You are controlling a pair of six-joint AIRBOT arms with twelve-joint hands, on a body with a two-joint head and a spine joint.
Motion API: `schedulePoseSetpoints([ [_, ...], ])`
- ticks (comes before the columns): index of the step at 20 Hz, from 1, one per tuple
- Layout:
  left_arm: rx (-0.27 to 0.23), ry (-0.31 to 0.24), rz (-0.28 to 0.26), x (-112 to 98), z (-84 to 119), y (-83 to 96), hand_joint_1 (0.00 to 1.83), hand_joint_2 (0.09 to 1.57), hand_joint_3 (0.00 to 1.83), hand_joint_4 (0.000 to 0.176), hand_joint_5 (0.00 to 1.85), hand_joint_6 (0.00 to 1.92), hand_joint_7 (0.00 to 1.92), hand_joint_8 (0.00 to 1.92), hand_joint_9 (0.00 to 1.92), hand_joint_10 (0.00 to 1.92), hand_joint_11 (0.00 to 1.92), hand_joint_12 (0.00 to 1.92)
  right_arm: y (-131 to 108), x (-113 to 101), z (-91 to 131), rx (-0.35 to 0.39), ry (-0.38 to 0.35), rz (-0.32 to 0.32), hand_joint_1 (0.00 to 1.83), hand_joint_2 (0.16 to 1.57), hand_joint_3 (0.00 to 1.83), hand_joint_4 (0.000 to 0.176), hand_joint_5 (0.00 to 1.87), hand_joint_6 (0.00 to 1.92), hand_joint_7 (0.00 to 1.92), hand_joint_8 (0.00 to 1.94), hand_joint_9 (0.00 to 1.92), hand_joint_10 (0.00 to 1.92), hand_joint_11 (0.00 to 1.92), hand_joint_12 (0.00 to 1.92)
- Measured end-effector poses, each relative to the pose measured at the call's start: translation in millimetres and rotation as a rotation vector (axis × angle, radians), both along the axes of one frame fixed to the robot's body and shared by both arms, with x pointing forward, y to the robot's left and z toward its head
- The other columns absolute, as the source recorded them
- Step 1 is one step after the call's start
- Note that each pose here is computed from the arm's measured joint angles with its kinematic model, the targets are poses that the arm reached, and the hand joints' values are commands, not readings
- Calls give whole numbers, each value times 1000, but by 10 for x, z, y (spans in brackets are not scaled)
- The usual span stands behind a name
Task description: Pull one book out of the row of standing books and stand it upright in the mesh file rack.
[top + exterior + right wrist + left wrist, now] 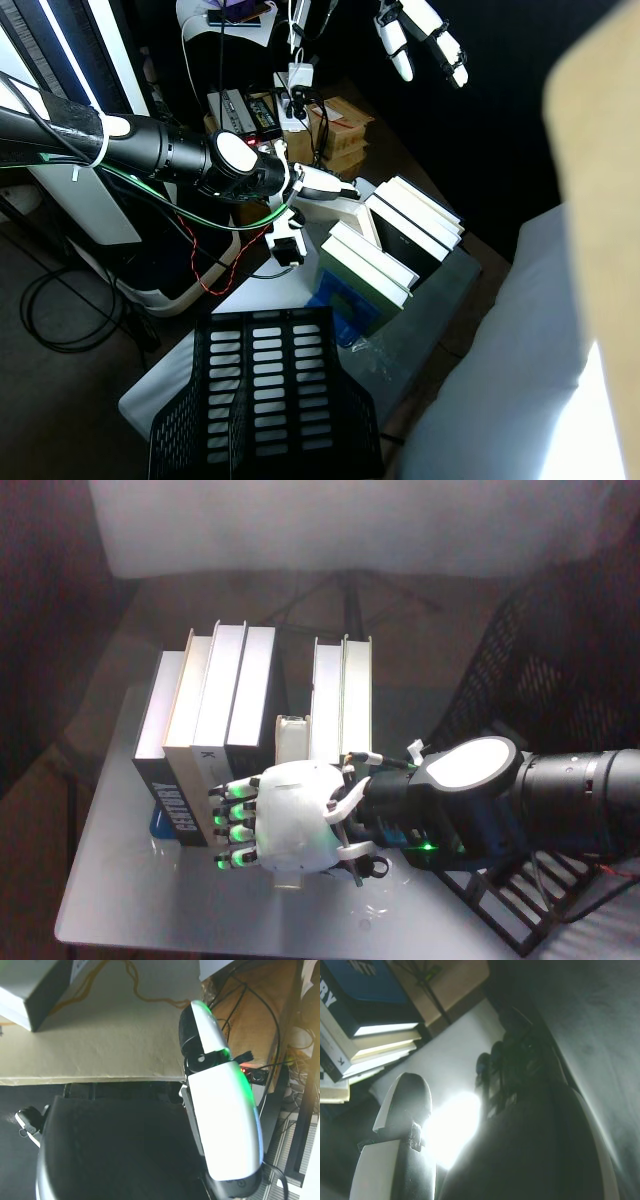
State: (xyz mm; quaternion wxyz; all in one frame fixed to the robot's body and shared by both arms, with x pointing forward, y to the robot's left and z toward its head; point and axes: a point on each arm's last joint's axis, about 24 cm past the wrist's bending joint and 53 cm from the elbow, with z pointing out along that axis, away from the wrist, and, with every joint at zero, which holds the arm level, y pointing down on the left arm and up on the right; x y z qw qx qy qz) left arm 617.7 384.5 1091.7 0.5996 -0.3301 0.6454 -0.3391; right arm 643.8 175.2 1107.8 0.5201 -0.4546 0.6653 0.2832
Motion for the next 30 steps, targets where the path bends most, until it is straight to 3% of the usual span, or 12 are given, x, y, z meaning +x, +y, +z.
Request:
schedulePoseSetpoints([
  [5,-7,-13,-16,26,23,-19,630,1417,1,0,162,1,105,1,92,23,0,1355,-27,19,8,14,22,-14,1079,1239,1,0,273,8,193,0,149,34,0,134],
  [7,-12,-24,-38,67,59,-87,664,1409,0,0,162,7,113,5,92,24,0,1021,-79,33,-6,17,35,-23,1079,1239,1,0,273,8,193,0,149,34,0,135],
  [11,-16,-56,-87,166,165,-233,539,1445,0,0,124,3,62,3,25,3,0,820,-34,-53,0,22,45,-13,1079,1239,1,0,273,7,193,0,150,33,0,135],
  [13,-8,-51,-103,180,161,-264,550,1435,1,0,136,6,80,1,12,2,0,491,-60,-67,1,27,54,-10,1079,1239,1,0,273,7,193,0,150,33,0,136],
  [14,-11,-44,-101,198,151,-273,555,1433,0,9,120,0,63,0,4,1,0,350,-106,-50,2,29,57,-11,1079,1239,1,0,273,7,193,0,150,33,0,136],
  [15,-3,-44,-110,208,153,-286,555,1433,0,9,120,0,63,0,4,1,0,350,-123,-45,7,31,60,-12,1079,1239,1,0,273,7,193,0,150,33,0,136],
  [18,4,-71,-139,308,259,-361,531,1427,0,34,87,0,46,0,0,0,0,449,-190,-35,8,45,83,-18,1079,1239,1,0,273,7,193,0,150,33,0,137],
  [20,6,-84,-156,350,312,-408,510,1429,1,37,79,3,38,2,0,0,0,567,-258,-39,10,57,102,-14,1079,1239,1,0,273,7,193,0,150,33,0,137],
  [23,17,-98,-191,438,383,-505,435,1441,2,62,67,0,11,0,1,0,0,433,-359,-25,19,84,141,-25,1079,1239,1,0,273,7,193,0,150,32,0,138],
  [25,18,-104,-203,475,418,-552,395,1450,1,64,73,2,3,0,0,0,0,686,-401,-39,11,95,159,-22,1079,1239,1,0,273,6,193,0,150,32,0,138],
  [26,26,-99,-212,499,415,-572,400,1428,0,43,101,7,75,8,65,37,0,1183,-419,-36,18,101,166,-24,1079,1239,1,0,273,6,193,0,150,32,0,139],
  [30,34,-101,-227,538,441,-614,440,1418,0,23,103,5,103,4,86,112,0,1360,-451,-50,10,113,184,-20,1079,1239,1,0,273,6,193,0,150,32,0,139],
])
